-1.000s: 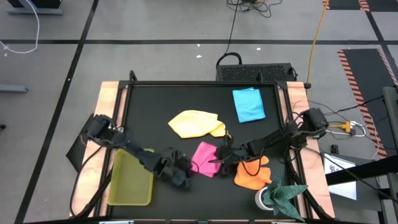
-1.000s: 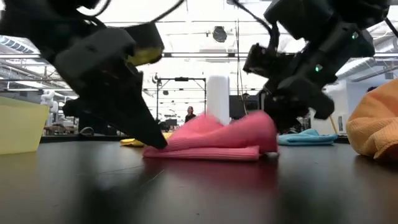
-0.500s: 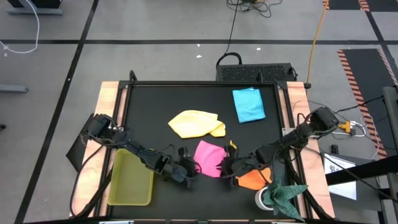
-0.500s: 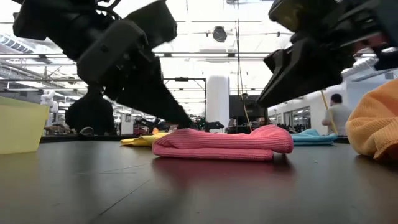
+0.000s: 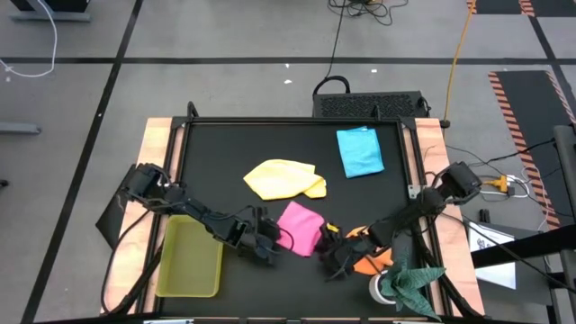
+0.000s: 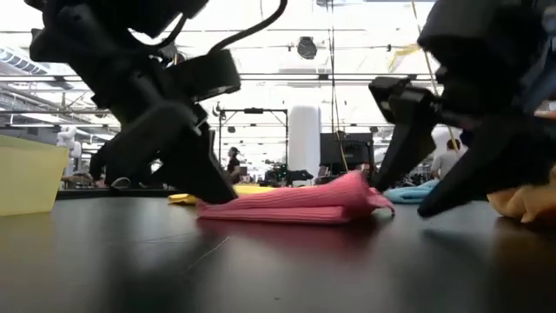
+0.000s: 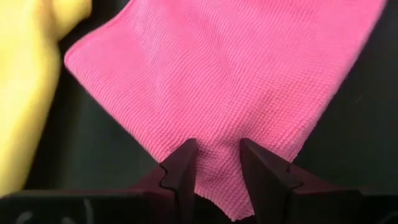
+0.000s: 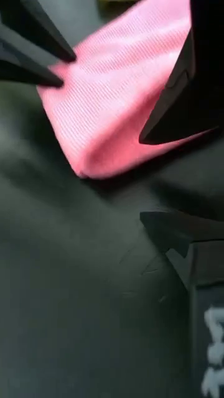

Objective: Fold microfiber towels
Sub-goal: Fold the pink microfiber towel

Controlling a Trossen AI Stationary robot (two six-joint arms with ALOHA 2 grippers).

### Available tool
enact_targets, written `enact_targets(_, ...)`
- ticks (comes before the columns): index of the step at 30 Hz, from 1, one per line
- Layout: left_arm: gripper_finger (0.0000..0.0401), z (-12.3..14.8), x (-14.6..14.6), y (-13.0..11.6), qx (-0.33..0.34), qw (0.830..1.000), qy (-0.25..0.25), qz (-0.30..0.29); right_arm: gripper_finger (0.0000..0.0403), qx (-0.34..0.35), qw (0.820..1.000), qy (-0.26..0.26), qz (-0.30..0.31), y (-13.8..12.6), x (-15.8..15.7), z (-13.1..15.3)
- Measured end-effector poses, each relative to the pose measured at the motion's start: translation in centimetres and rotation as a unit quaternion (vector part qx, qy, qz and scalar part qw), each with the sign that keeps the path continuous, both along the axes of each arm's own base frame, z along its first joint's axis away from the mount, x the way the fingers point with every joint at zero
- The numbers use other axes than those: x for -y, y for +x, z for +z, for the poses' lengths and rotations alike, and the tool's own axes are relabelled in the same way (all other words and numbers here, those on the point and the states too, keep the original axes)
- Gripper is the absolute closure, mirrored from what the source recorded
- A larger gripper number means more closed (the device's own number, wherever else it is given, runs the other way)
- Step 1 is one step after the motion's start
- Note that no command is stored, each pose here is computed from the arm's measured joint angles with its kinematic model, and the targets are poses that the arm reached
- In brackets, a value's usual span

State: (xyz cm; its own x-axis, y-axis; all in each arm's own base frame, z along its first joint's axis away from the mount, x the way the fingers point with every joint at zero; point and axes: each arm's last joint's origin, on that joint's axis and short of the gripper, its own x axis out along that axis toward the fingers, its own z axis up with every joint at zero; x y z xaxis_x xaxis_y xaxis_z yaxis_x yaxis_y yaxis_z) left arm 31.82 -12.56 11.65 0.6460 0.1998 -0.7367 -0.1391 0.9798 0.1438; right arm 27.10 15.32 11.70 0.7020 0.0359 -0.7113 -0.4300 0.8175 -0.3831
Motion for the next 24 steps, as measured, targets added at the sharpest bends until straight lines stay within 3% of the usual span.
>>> enact_targets(3, 0.0275, -0.2, -0.2, -0.4, -0.022, 0.999, 0.023, 0.005, 0.0223, 0.016, 0.999, 0.025, -0.011, 0.6, -0.3, -0.9)
enact_targets(8, 0.0275, 0.8, -0.5, -1.5, -0.049, 0.998, 0.048, 0.005, 0.0237, 0.078, 0.992, 0.099, 0.020, 2.6, -2.0, -1.5)
enact_targets(14, 0.0275, 4.6, -0.2, -2.8, -0.018, 0.998, 0.051, -0.010, 0.0242, 0.112, 0.988, 0.105, 0.028, 3.9, -3.0, 0.2)
enact_targets(19, 0.0275, 6.1, 1.6, -2.3, 0.042, 0.991, 0.061, -0.112, 0.0243, 0.134, 0.988, 0.077, -0.005, 2.7, -2.9, 3.3)
enact_targets(24, 0.0274, 3.9, 3.5, -0.7, 0.075, 0.967, 0.089, -0.226, 0.0243, 0.135, 0.987, 0.070, -0.046, 1.3, -2.7, 5.4)
